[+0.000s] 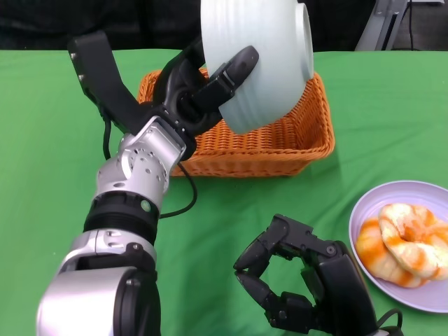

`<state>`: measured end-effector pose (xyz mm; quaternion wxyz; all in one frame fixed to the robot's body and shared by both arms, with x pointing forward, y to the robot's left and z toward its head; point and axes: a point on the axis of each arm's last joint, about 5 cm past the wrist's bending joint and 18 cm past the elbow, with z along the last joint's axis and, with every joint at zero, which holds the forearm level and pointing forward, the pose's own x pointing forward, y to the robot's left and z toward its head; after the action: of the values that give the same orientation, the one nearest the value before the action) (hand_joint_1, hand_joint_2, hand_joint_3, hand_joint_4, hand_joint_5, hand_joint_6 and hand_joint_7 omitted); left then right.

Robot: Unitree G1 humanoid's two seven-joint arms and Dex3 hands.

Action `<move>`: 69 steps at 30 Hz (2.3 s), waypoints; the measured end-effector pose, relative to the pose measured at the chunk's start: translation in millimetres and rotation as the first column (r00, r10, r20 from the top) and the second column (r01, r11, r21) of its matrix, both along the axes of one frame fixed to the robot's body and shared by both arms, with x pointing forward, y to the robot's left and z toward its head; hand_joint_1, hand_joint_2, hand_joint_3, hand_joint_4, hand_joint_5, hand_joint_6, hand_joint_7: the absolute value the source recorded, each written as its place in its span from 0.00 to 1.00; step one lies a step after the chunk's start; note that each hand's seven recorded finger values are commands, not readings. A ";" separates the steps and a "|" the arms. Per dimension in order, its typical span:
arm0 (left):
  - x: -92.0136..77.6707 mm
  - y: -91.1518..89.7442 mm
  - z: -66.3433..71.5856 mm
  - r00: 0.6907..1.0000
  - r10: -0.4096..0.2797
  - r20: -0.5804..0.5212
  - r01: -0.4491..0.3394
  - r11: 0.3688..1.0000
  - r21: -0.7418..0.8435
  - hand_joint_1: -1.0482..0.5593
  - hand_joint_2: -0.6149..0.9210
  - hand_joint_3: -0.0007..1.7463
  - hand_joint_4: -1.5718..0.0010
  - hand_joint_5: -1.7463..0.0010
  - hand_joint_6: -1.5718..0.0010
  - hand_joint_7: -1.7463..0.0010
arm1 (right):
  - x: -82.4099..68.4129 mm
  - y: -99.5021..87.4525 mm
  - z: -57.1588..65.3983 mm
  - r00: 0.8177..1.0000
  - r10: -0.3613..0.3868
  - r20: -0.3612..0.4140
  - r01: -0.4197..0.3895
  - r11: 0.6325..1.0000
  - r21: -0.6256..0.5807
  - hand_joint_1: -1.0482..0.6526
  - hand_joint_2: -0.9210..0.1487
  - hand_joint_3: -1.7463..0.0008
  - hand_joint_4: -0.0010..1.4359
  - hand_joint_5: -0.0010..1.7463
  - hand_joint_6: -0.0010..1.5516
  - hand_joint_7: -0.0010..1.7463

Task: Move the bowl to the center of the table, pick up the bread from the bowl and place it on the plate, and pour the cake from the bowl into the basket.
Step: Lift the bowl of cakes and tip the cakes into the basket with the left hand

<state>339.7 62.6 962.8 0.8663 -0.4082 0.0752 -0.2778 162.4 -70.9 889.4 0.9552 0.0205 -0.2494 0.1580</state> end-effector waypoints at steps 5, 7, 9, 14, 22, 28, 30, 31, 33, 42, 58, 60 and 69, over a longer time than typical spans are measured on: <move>0.1 3.3 -1.6 0.997 -0.037 -0.073 0.034 0.998 -0.048 0.57 1.00 0.44 0.60 0.04 0.62 0.12 | -0.1 0.3 -0.5 1.000 0.002 -0.003 -0.002 1.000 0.001 0.39 0.27 0.65 0.52 0.88 0.45 0.73; 0.3 4.6 -1.7 0.993 -0.047 -0.106 0.040 0.997 -0.073 0.57 1.00 0.44 0.63 0.02 0.64 0.11 | -0.2 0.4 -0.5 1.000 0.003 -0.003 -0.003 1.000 0.001 0.39 0.27 0.65 0.52 0.87 0.45 0.72; 1.3 5.8 0.0 0.989 -0.055 -0.136 0.043 0.995 -0.094 0.57 1.00 0.42 0.65 0.00 0.65 0.10 | -0.2 0.5 -0.7 1.000 0.003 -0.004 -0.003 1.000 0.001 0.39 0.27 0.65 0.53 0.87 0.45 0.72; 5.5 6.4 11.2 0.980 -0.078 -0.185 0.050 0.987 -0.149 0.56 1.00 0.37 0.65 0.00 0.67 0.08 | -0.3 0.7 -0.7 1.000 0.004 -0.004 -0.004 1.000 0.001 0.40 0.27 0.65 0.52 0.87 0.45 0.73; 6.8 4.8 15.5 0.964 -0.102 -0.244 0.055 0.980 -0.194 0.55 1.00 0.35 0.62 0.00 0.66 0.05 | -0.6 0.3 0.8 1.000 0.013 0.005 -0.013 1.000 -0.002 0.40 0.29 0.63 0.52 0.88 0.45 0.72; 6.6 4.8 15.6 0.957 -0.110 -0.268 0.055 0.977 -0.204 0.56 1.00 0.36 0.61 0.00 0.65 0.06 | -1.8 1.0 4.6 1.000 0.017 0.012 -0.017 1.000 0.001 0.39 0.30 0.62 0.53 0.87 0.46 0.72; 6.5 4.9 15.5 0.956 -0.114 -0.272 0.056 0.976 -0.212 0.56 1.00 0.38 0.60 0.00 0.64 0.06 | -2.4 1.2 4.6 1.000 0.018 0.010 -0.018 1.000 0.002 0.39 0.30 0.62 0.53 0.87 0.46 0.72; 6.4 4.9 15.4 0.955 -0.117 -0.273 0.057 0.975 -0.216 0.56 1.00 0.38 0.60 0.00 0.64 0.06 | -2.5 1.2 4.5 1.000 0.017 0.008 -0.017 1.000 0.002 0.39 0.30 0.62 0.53 0.87 0.46 0.72; 6.4 5.3 15.2 0.954 -0.118 -0.275 0.056 0.973 -0.223 0.55 0.99 0.38 0.60 0.00 0.65 0.06 | -2.5 1.2 4.2 1.000 0.017 0.004 -0.017 1.000 0.001 0.39 0.30 0.62 0.53 0.87 0.46 0.72; 6.1 4.7 14.4 0.953 -0.130 -0.274 0.065 0.970 -0.234 0.53 1.00 0.33 0.62 0.00 0.63 0.10 | -2.2 1.3 3.6 1.000 0.018 -0.001 -0.018 1.000 -0.001 0.39 0.30 0.62 0.53 0.87 0.45 0.72; 8.3 23.6 63.2 0.950 -0.068 0.303 0.085 0.995 -0.044 0.54 0.89 0.53 0.54 0.09 0.50 0.23 | -1.7 1.9 2.6 1.000 0.015 -0.010 -0.015 1.000 -0.006 0.40 0.30 0.62 0.53 0.89 0.46 0.72; 6.8 31.5 65.6 0.917 -0.066 0.394 0.067 0.998 0.012 0.55 0.85 0.59 0.52 0.08 0.47 0.24 | -1.6 1.7 2.6 1.000 0.013 -0.010 -0.013 1.000 -0.006 0.40 0.30 0.62 0.53 0.89 0.46 0.72; -4.2 63.7 73.3 0.742 -0.095 0.664 -0.136 0.948 0.287 0.59 0.80 0.64 0.52 0.05 0.52 0.17 | -0.6 1.8 3.0 1.000 0.015 -0.008 -0.015 1.000 -0.005 0.40 0.31 0.62 0.53 0.91 0.46 0.72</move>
<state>335.5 126.3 1036.1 0.8920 -0.1375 -0.2019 -0.3803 161.8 -69.1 892.4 0.9550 0.0208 -0.2450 0.1656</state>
